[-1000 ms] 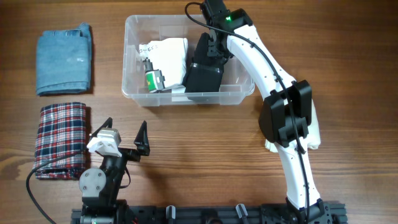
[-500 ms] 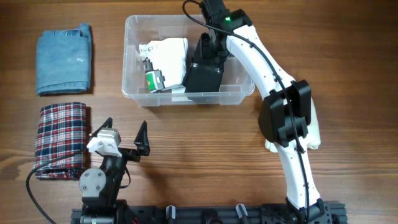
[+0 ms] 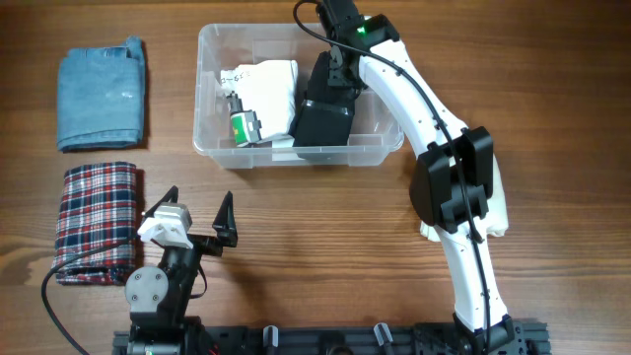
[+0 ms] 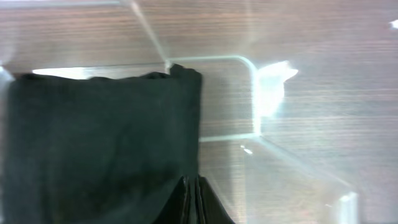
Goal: Pack container
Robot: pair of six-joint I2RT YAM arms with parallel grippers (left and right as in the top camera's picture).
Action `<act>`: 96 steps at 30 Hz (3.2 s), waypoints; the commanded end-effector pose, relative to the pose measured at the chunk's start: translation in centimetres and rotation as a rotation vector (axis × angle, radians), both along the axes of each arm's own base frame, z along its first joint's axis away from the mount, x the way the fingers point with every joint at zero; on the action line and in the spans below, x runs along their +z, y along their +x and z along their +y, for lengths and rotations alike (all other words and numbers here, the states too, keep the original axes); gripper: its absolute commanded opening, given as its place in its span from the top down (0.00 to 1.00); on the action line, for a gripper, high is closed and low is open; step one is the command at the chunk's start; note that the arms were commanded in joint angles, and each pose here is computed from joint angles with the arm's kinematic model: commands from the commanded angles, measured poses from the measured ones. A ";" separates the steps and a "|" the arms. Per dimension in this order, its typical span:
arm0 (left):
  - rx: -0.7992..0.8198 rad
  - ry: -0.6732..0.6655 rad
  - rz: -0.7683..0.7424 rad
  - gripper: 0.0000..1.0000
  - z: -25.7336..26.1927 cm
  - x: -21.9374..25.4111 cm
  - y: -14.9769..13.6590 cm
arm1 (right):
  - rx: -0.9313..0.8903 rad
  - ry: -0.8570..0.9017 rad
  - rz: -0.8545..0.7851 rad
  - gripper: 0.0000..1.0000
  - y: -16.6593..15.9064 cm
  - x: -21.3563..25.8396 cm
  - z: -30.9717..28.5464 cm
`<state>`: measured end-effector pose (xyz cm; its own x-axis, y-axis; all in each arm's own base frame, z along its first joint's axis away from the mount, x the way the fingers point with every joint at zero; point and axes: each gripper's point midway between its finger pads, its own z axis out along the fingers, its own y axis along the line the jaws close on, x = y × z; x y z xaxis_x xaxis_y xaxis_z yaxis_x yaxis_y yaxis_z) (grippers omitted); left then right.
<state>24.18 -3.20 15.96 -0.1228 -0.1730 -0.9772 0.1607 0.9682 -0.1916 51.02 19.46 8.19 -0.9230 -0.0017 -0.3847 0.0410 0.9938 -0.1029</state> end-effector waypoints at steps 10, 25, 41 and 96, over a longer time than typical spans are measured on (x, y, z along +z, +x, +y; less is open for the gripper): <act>0.013 -0.005 0.001 0.00 0.3 -0.1 0.0 | 0.026 0.039 0.084 0.95 -0.7 -3.1 1.0; 0.013 -0.005 0.001 0.00 0.3 -0.1 0.0 | 0.189 0.153 0.131 0.96 -0.9 -5.0 4.3; 0.013 -0.005 0.001 0.00 0.3 -0.1 0.0 | 0.220 0.197 0.079 0.94 -0.1 -3.4 5.2; 0.013 -0.005 0.001 0.00 0.3 -0.1 0.0 | -0.238 0.142 0.599 0.27 -24.0 3.7 -21.1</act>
